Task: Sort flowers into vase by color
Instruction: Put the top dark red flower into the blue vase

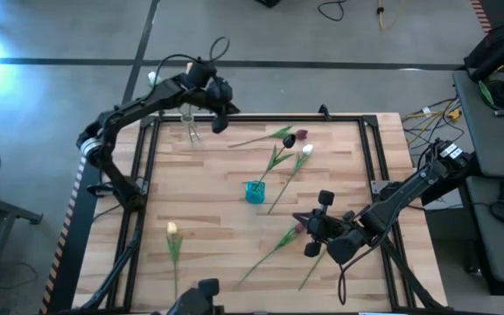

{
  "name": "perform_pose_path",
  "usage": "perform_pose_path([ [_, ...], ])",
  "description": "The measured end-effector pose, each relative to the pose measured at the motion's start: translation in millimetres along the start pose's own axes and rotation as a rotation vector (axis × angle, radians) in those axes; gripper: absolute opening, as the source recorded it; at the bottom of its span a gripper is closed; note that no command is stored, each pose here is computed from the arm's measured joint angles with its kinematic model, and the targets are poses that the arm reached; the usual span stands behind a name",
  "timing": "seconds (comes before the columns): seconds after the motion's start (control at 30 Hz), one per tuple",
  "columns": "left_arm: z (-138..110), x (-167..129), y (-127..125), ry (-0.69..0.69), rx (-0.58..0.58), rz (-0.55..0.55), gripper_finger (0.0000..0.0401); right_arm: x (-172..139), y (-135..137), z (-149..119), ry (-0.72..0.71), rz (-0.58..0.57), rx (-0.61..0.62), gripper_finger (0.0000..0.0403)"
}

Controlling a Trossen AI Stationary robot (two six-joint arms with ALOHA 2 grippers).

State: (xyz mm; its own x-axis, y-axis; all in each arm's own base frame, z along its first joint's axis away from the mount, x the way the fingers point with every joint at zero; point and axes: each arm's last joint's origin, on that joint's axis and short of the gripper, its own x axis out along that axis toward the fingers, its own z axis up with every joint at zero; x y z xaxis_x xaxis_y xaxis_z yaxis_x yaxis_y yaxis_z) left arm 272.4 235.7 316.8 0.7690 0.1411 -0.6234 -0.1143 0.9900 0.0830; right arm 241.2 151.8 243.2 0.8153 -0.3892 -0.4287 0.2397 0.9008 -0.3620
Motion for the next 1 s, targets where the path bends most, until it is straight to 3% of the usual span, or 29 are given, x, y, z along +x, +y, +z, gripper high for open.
perform_pose_path([
  [0.13, -1.1, 3.3, -8.9, 0.036, -0.024, -0.029, 0.0001, 0.0, 0.2, 0.6, -0.004, 0.001, 0.006, 0.0009],
  [0.33, -9.9, 47.2, -7.0, 0.112, -0.003, 0.041, 0.0002, 0.0, 0.3, 1.1, -0.008, 0.003, 0.018, 0.0009],
  [0.6, -41.0, 105.8, 3.3, 0.201, 0.004, -0.035, 0.0061, 0.0, 0.4, 1.0, -0.007, 0.004, 0.025, 0.0009],
  [0.73, -57.7, 129.3, 8.4, 0.276, 0.021, 0.0, 0.009, 0.0, 0.4, 1.0, -0.007, 0.005, 0.025, 0.0009],
  [1.0, -83.1, 158.6, 8.7, 0.363, 0.026, -0.013, 0.0111, 0.0, 0.4, 1.0, -0.007, 0.006, 0.025, 0.0009],
])
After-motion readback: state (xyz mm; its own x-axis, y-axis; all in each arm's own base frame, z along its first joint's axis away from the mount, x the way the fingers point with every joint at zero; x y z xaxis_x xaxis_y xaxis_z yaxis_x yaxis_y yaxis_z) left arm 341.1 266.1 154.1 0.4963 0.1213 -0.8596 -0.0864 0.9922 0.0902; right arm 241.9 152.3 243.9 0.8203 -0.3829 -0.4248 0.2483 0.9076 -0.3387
